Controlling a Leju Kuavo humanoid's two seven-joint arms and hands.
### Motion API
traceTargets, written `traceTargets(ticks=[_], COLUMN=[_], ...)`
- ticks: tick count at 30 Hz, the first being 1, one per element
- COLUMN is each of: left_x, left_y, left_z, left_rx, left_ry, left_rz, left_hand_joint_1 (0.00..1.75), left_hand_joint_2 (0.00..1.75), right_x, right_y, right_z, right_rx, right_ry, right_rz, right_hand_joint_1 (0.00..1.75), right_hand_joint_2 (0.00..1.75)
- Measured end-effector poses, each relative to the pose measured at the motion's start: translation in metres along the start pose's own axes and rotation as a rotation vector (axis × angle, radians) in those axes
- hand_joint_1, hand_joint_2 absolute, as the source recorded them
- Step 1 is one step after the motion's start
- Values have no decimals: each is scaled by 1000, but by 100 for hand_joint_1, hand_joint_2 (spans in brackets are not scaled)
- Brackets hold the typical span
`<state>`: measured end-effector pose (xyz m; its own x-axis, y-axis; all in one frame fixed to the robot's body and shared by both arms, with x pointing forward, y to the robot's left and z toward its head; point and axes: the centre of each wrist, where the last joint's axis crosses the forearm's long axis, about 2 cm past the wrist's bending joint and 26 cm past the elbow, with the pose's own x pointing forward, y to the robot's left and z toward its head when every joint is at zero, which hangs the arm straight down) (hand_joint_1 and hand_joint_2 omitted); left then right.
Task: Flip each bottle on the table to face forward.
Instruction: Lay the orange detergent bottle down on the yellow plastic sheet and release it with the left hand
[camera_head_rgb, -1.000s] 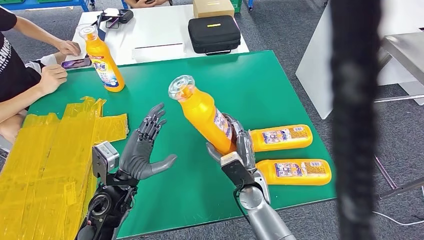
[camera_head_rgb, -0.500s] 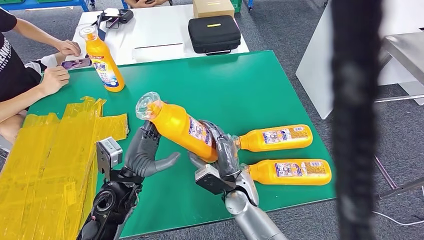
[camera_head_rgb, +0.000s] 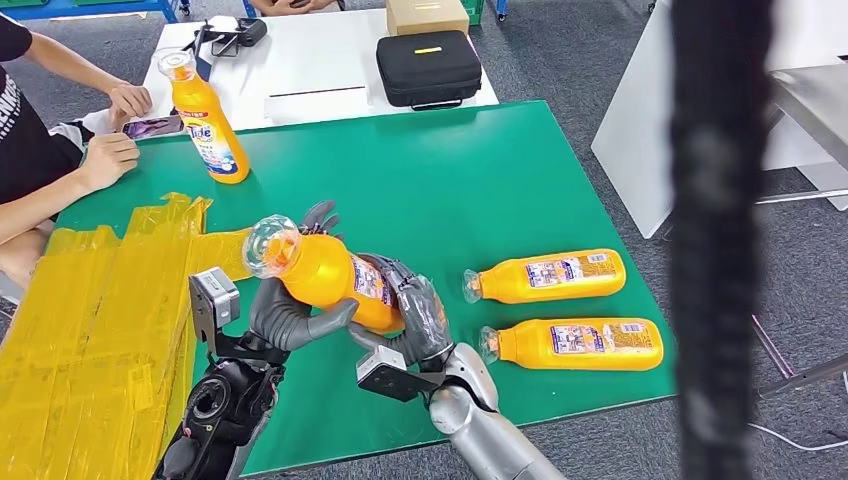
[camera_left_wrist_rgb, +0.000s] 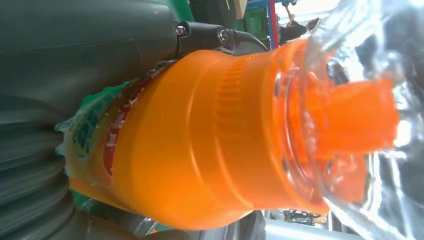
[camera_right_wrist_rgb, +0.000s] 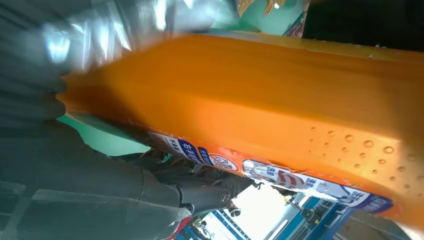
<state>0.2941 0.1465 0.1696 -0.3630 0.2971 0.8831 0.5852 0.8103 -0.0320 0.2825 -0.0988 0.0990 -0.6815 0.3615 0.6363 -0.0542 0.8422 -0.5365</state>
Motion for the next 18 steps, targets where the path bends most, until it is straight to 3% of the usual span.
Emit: traceTargets(ticks=[2, 6, 13, 17, 18], left_x=[0, -1, -3, -4, -4], left_y=[0, 1, 3, 5, 5], left_z=[0, 0, 2, 2, 2], left_rx=[2, 11, 55, 75, 78], left_ry=[1, 5, 4, 2, 2], left_rz=[5, 19, 54, 71, 73], left_hand_joint_1=[3, 171, 175, 175, 175], left_hand_joint_2=[175, 175, 175, 175, 175], right_x=[0, 2, 3, 4, 4], right_y=[2, 7, 10, 11, 11], right_z=[-1, -2, -5, -5, -5], right_rx=[10, 29, 36, 31, 27], right_ry=[-6, -14, -7, -4, -4], right_rz=[-2, -11, -17, -17, -15], right_hand_joint_1=[175, 175, 172, 13, 7], right_hand_joint_2=[175, 175, 175, 175, 175])
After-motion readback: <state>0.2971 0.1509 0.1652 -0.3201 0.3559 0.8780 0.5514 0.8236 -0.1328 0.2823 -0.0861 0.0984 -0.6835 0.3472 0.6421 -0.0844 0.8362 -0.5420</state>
